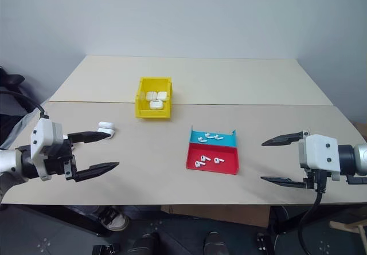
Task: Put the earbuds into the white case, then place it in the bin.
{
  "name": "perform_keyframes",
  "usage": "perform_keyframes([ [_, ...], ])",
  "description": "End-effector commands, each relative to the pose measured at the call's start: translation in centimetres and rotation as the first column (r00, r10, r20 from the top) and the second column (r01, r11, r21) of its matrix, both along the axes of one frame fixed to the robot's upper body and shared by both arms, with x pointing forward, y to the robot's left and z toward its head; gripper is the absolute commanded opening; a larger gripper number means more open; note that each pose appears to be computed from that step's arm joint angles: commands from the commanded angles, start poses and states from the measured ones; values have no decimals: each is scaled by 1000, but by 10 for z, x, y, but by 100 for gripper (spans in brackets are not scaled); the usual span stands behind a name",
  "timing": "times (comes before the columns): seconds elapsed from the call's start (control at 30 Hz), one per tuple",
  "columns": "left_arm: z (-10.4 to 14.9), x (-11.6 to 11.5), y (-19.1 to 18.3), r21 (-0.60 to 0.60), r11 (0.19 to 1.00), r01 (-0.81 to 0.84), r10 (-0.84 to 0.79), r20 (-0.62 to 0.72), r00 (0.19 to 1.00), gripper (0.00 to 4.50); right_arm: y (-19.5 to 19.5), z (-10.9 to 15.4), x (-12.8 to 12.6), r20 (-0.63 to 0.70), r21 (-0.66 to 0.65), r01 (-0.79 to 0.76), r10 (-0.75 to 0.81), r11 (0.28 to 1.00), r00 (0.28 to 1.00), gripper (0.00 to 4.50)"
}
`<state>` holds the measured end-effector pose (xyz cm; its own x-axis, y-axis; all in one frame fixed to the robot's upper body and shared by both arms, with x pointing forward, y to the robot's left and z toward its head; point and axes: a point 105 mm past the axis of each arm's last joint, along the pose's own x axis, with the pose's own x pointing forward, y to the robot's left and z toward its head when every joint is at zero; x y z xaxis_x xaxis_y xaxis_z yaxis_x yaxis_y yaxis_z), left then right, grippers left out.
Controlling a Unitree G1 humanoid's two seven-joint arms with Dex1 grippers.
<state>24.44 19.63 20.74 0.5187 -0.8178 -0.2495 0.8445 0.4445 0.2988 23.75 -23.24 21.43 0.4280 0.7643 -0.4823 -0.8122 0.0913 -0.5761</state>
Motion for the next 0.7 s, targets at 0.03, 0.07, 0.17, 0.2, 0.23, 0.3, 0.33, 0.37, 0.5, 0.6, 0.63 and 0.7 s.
perform_keyframes([
  [0.03,7,-5,-2,17,999,28,-28,8,1000,450,1,11,-1,44,-21,-15,15,1000,999,443],
  [0.07,9,-3,-2,0,1000,12,-12,17,1000,450,1,11,-1,43,-20,-15,16,1000,999,443],
  [0.17,12,1,-2,-7,1000,-16,16,41,999,450,1,11,-1,45,-19,-14,15,1000,999,443],
  [0.2,13,1,-2,-1,1000,-16,16,48,999,450,1,11,-1,46,-19,-14,15,1000,999,443],
  [0.23,12,1,-2,1,1000,-23,22,45,999,450,1,11,0,46,-20,-11,12,1000,999,443],
  [0.3,13,1,-2,3,999,-33,33,49,998,450,0,11,0,47,-21,-8,9,1000,999,443],
  [0.33,13,2,-1,9,999,-41,40,59,997,450,0,11,1,47,-21,-6,7,1000,999,443],
  [0.37,12,2,-1,17,999,-48,47,66,997,450,0,11,1,47,-22,-4,5,1000,999,443],
  [0.5,6,6,2,75,989,-125,118,93,989,450,0,9,1,41,-25,4,-3,1000,999,443],
  [0.6,5,17,10,133,951,-278,262,124,957,450,-2,7,2,38,-33,15,-14,999,999,443],
  [0.63,6,20,13,154,937,-313,295,129,947,450,-2,7,3,37,-37,20,-18,999,999,443],
  [0.7,12,24,21,165,911,-378,361,126,924,450,-3,8,5,42,-41,28,-26,999,999,443],
])
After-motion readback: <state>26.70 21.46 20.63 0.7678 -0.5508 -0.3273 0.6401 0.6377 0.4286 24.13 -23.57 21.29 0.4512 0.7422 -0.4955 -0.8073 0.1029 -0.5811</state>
